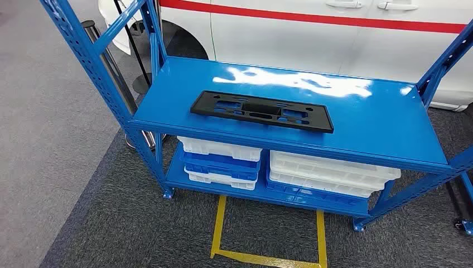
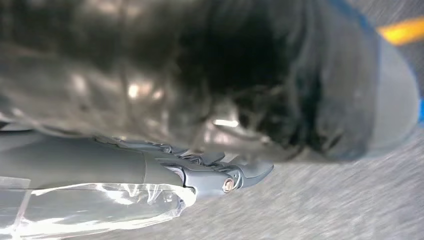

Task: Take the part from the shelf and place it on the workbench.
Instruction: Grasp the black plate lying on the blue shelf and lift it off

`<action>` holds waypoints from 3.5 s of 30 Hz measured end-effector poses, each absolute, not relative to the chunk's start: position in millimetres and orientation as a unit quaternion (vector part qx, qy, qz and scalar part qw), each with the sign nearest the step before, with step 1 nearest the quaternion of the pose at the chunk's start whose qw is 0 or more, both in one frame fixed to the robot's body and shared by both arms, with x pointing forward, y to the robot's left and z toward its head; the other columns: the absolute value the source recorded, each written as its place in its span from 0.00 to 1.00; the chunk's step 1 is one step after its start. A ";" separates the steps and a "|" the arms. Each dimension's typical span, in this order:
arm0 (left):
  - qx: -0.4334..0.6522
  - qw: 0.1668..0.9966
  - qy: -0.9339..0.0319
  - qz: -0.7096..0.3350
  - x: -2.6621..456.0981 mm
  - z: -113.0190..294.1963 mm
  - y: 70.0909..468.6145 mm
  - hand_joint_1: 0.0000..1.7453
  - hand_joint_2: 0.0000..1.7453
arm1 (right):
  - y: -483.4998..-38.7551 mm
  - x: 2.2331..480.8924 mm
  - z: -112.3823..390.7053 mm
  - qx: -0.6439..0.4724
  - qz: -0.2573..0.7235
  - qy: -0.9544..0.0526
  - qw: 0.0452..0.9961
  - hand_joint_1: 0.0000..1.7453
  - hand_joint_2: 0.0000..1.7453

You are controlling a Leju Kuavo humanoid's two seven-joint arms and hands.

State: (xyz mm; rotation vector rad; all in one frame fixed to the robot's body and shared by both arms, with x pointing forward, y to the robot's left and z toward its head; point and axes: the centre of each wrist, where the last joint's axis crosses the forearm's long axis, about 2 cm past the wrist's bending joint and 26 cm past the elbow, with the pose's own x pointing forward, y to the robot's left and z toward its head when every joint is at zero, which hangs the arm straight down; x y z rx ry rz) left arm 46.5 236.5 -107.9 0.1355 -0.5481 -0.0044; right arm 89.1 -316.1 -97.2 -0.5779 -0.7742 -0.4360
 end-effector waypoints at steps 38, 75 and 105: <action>0.055 0.954 -0.294 -0.033 45.6 -107.9 235.3 0.00 0.00 | -229.7 198.3 7.7 -0.139 0.042 -0.736 0.661 0.00 0.00; 0.045 0.944 -0.309 -0.104 69.2 -104.6 235.8 0.00 0.00 | -162.2 306.1 218.3 -0.162 0.182 -0.922 0.301 0.00 1.00; 0.060 0.944 -0.306 -0.107 72.0 -104.3 238.1 0.00 0.00 | -116.0 305.1 218.2 -0.019 0.290 -0.913 0.285 0.00 1.00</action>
